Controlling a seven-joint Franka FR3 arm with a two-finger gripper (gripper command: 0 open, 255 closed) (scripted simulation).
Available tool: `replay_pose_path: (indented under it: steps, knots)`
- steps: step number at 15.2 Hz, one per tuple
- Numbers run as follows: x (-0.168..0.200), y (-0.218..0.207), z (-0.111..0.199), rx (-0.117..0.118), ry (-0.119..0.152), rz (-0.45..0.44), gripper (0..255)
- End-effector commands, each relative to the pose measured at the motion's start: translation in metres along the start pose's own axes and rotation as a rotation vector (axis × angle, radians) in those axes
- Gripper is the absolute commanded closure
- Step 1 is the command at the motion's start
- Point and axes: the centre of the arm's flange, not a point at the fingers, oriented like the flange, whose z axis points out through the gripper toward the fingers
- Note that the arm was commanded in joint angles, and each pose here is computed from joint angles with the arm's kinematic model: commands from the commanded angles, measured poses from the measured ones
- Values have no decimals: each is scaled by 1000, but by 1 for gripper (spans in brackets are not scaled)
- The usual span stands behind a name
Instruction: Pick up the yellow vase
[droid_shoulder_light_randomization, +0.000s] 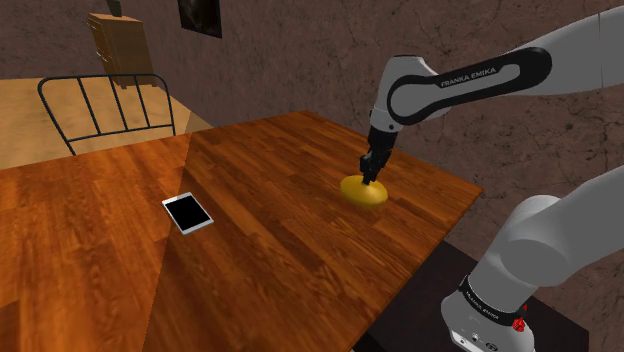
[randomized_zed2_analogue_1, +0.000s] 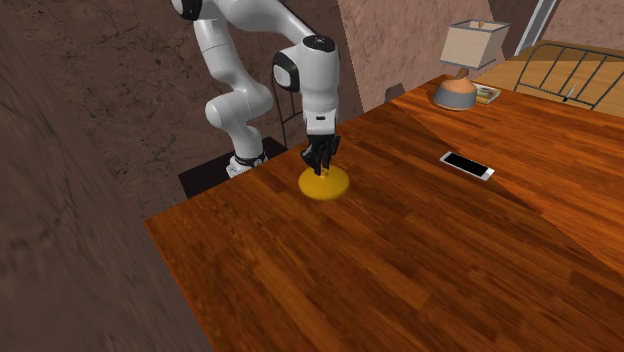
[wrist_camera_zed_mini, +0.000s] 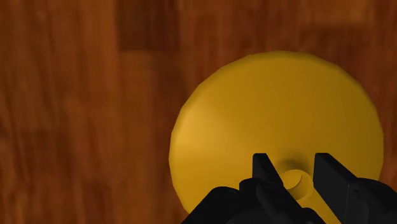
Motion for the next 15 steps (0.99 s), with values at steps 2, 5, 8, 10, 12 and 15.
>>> replay_pose_path:
  steps: [2, 5, 8, 10, 12, 15]
  knots:
    - [0, -1, -14, 0, -1, 0, 255]
    - [0, -2, -30, 0, -1, 0, 255]
    - [0, -3, -46, 0, -1, 0, 255]
    - [0, -3, -57, 0, -1, 0, 255]
    - [0, -4, -67, 0, -1, 0, 255]
    - [-1, -4, -73, 0, -1, 0, 255]
